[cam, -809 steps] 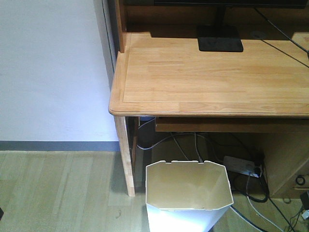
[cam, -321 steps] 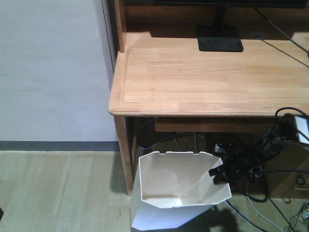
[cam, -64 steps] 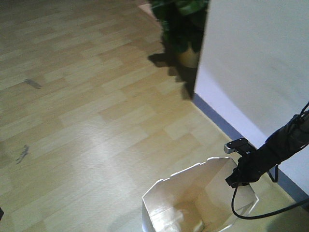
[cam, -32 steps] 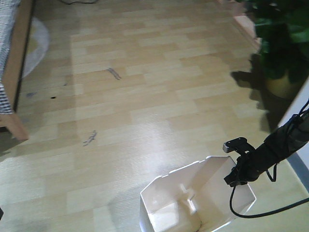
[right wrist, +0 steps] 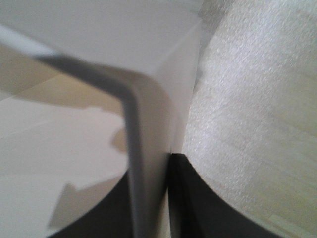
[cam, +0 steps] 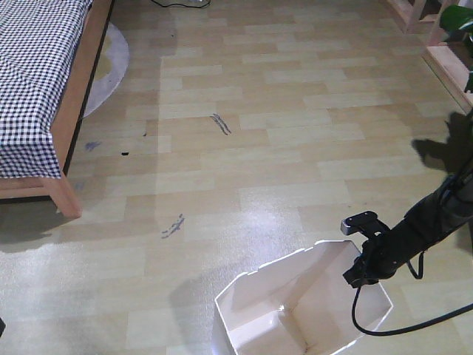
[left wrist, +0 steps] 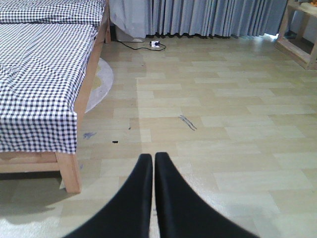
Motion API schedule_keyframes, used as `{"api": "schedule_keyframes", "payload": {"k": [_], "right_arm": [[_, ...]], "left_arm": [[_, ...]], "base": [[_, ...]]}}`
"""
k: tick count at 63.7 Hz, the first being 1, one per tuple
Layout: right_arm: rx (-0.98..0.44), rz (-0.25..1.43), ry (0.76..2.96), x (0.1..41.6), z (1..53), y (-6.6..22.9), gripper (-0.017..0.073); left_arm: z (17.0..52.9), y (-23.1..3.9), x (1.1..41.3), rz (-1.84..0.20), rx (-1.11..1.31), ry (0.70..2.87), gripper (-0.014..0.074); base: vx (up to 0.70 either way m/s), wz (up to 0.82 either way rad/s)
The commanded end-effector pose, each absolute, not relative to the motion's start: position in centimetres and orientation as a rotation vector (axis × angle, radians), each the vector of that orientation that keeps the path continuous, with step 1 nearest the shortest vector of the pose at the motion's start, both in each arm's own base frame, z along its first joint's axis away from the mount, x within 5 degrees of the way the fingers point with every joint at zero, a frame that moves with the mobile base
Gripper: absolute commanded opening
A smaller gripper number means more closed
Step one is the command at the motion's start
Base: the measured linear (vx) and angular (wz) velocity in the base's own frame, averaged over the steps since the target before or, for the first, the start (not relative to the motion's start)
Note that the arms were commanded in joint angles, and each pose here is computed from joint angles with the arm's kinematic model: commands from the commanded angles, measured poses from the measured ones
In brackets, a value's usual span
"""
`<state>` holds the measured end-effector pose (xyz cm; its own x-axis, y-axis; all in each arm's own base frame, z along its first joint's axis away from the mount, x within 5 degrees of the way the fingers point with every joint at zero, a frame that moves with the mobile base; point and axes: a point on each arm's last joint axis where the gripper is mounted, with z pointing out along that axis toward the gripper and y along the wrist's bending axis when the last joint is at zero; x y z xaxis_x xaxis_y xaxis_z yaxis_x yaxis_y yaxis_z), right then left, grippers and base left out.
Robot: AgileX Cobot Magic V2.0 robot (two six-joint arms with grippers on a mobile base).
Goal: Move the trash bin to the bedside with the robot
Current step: 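Drive the base toward the bed while holding the bin with the right gripper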
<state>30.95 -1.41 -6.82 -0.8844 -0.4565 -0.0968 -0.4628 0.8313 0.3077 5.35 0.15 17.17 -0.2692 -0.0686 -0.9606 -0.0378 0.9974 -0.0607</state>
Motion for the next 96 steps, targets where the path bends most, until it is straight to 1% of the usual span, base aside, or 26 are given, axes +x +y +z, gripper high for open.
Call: {"api": "schedule_keyframes", "payload": {"k": [1,38,96], "right_arm": [[-0.741,0.662,2.926,31.83,-3.92,-0.72,-0.0005],[-0.741,0.662,2.926,31.83,-3.92,-0.72,-0.0005],[-0.741,0.662,2.926,31.83,-3.92,-0.72,-0.0005]], "left_arm": [[17.6,0.12,5.61,-0.038,-0.078,1.792,-0.0006],[17.6,0.12,5.61,-0.038,-0.078,1.792,-0.0006],[17.6,0.12,5.61,-0.038,-0.078,1.792,-0.0006]], "base": [[0.32,0.03],[0.37,-0.01],[0.37,0.06]]}}
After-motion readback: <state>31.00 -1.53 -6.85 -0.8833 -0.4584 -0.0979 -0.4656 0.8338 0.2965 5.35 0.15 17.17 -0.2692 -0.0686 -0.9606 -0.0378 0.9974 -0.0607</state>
